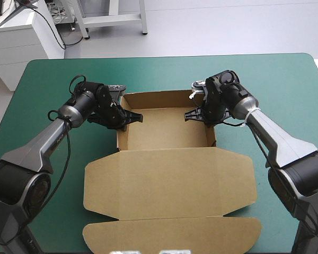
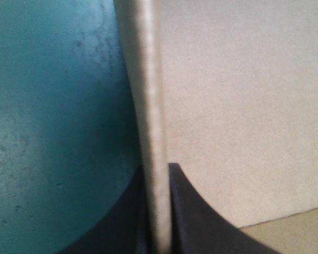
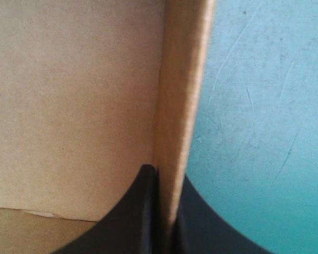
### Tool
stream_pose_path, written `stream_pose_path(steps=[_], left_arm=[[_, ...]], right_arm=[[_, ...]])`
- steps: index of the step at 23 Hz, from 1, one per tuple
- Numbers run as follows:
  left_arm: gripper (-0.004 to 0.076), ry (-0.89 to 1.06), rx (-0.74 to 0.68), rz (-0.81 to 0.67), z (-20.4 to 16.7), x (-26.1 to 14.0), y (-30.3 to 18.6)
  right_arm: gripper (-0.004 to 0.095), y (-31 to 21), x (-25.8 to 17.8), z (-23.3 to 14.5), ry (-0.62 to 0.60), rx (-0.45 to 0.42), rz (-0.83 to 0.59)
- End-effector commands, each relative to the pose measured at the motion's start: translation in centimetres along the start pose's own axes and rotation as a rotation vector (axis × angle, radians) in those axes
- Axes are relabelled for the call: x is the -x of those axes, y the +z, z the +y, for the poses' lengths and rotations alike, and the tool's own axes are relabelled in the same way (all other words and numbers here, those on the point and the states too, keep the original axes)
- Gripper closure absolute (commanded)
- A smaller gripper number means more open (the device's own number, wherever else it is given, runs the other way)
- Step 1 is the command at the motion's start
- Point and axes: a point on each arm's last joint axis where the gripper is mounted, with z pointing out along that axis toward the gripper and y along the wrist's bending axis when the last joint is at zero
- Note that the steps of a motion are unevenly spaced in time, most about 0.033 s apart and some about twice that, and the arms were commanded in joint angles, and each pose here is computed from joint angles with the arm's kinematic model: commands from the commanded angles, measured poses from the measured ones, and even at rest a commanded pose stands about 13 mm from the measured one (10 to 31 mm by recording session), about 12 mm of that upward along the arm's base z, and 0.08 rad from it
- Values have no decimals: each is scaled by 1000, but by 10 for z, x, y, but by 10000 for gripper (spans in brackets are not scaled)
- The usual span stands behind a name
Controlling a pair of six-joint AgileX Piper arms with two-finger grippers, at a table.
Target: Fold the box
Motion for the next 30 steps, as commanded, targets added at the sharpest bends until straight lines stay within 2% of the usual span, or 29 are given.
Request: stream_pose_path(steps=[1, 5, 8, 9, 12, 13, 14, 16, 22, 30], left_arm=[[731, 76, -49, -55, -11, 2, -17], [711, 142, -44, -24, -11, -1, -17], [644, 140, -48, -31, -11, -1, -17], [584, 153, -48, -33, -11, 0, -17], [480, 177, -53, -36, -12, 1, -20], [448, 177, -53, -41, -13, 2, -21], [370, 178, -58, -55, -14, 4, -25], [310, 180, -62, -78, -16, 8, -31], [309, 196, -62, -134, -20, 19, -53], [353, 252, -7, -249, -27, 35, -133]], right_arm=[[910, -19, 4, 9, -4, 85, -86], [831, -19, 2, 9, -10, 93, -66], [669, -19, 2, 10, -9, 95, -63], [497, -19, 2, 9, -7, 94, -61], [228, -19, 2, 9, -7, 94, -62], [170, -19, 2, 9, -7, 94, -62], [76, -19, 3, 9, -7, 97, -68], [61, -19, 4, 7, 0, 100, -76], [61, -33, 14, -5, -1, 100, -121], [63, -113, 20, -18, 0, 113, -293]])
